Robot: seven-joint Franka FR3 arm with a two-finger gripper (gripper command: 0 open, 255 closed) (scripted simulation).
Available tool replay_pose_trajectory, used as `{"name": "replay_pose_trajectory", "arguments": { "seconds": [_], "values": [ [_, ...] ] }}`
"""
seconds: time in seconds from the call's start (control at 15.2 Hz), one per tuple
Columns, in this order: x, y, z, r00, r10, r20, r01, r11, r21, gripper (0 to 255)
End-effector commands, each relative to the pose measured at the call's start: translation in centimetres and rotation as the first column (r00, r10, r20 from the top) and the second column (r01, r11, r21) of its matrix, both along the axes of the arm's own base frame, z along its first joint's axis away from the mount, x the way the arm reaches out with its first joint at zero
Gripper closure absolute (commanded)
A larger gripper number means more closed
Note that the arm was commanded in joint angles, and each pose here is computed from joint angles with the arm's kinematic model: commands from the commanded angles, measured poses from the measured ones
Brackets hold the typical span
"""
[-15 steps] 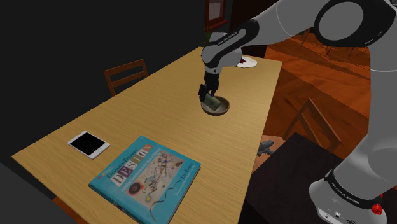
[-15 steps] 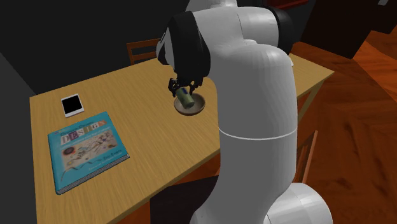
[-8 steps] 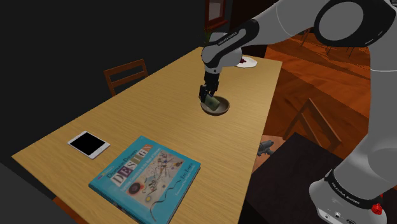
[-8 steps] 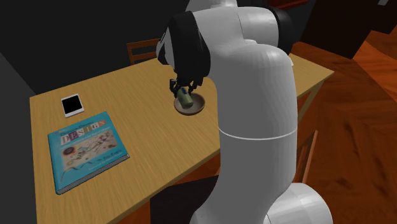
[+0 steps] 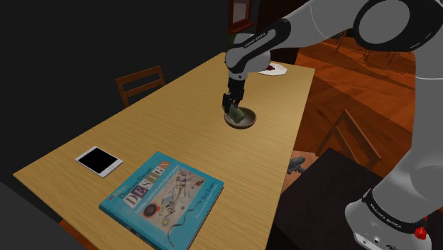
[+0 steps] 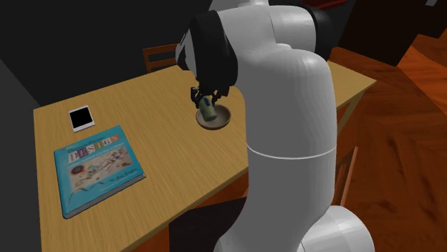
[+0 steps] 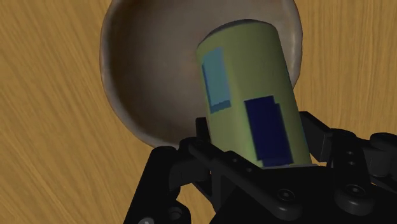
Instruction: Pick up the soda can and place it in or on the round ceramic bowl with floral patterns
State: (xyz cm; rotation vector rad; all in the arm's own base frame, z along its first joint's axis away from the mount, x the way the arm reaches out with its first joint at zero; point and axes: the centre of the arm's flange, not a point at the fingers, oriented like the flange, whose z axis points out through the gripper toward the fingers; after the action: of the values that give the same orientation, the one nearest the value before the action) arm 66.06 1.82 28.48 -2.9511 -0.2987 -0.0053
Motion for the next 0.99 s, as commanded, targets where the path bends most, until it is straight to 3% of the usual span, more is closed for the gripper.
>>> {"name": "replay_pose_trajectory", "arguments": {
  "seconds": [0.0,0.92],
  "values": [
    [0.0,0.0,1.1,1.000,0.000,0.000,0.000,1.000,0.000,255],
    [0.0,0.0,8.5,1.000,0.000,0.000,0.000,1.000,0.000,255]
  ]
}}
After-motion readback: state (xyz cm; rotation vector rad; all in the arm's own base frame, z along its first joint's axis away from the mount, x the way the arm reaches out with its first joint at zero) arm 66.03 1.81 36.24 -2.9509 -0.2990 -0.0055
